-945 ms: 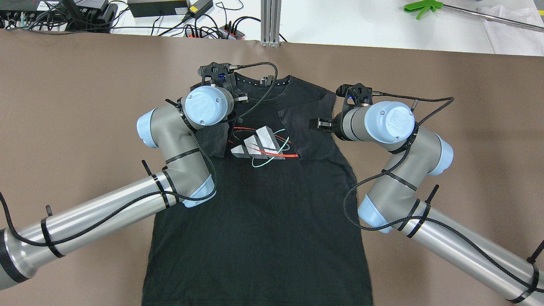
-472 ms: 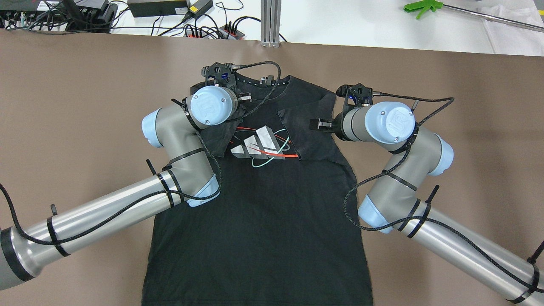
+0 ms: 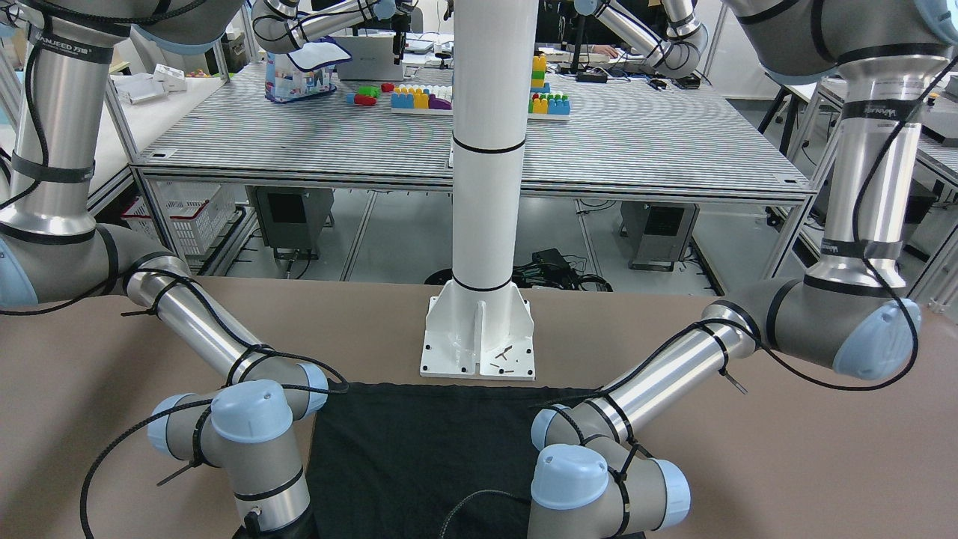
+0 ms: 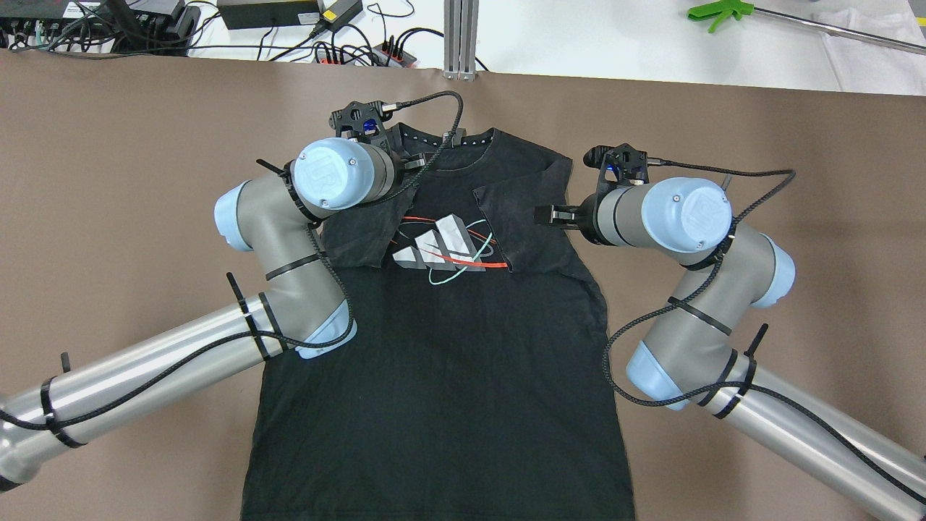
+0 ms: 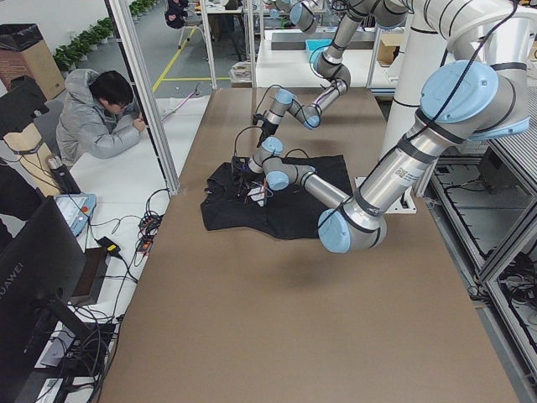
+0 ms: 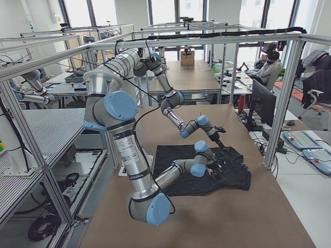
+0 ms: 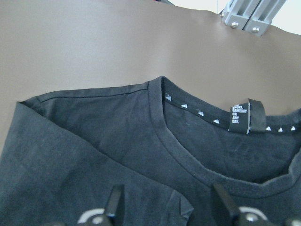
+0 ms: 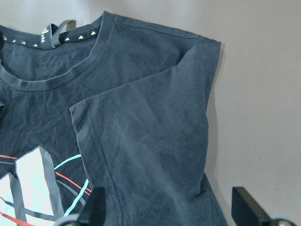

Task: Fold clothes
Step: 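Fold the sleeve with the left gripper inward over the chest, then move both grippers down to the shirt's bottom hem corners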

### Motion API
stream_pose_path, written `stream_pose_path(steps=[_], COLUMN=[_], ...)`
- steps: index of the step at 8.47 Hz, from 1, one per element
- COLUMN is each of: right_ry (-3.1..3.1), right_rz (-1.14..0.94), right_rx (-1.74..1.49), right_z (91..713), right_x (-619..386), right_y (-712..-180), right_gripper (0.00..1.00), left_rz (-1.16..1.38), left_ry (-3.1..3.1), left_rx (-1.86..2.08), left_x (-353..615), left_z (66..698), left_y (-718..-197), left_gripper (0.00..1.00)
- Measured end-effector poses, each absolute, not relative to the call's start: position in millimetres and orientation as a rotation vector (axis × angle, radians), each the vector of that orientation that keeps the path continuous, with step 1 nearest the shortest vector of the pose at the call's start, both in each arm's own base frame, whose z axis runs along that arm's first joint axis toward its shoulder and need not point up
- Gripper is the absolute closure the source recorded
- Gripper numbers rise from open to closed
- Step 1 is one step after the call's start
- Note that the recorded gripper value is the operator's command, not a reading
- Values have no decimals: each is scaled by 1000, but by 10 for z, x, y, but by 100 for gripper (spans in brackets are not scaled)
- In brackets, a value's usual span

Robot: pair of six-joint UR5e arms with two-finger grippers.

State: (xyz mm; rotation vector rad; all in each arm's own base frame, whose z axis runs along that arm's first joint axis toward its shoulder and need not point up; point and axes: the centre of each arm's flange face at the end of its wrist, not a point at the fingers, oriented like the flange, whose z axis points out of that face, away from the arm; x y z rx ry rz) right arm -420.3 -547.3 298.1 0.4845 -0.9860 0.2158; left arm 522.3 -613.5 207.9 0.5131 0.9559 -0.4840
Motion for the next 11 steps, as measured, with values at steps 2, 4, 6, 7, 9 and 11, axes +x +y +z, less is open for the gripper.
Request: stream_pose_path(steps=[2, 4, 6, 7, 9, 11], right_ry=[-1019, -1070, -1106, -1133, -1166, -1186], right_rz=[189, 118, 108, 145, 181, 131], right_rx=[453, 363, 291, 210, 89, 32], right_z=[2931, 2816, 2853, 2875, 3002, 3251], right_x=[-3950, -3759, -3504, -3431, -3330, -3344], right_y=[-5128, -4660, -4229, -4084, -3777, -3360], right_gripper=[6, 6, 6, 5, 6, 6], left_rz=[-467, -442, -471, -502, -509, -504], left_ry=[962, 964, 1009, 1044, 1075, 1053], left_rx=[468, 430, 371, 331, 286, 276], left_x=[4784, 4242, 3919, 3902, 3812, 3725], left_z=[2058, 1960, 1977, 1943, 1985, 2181], left_y=[-5667, -4956, -4369, -4153, -3776, -3562], left_gripper=[0, 0, 0, 0, 0, 0])
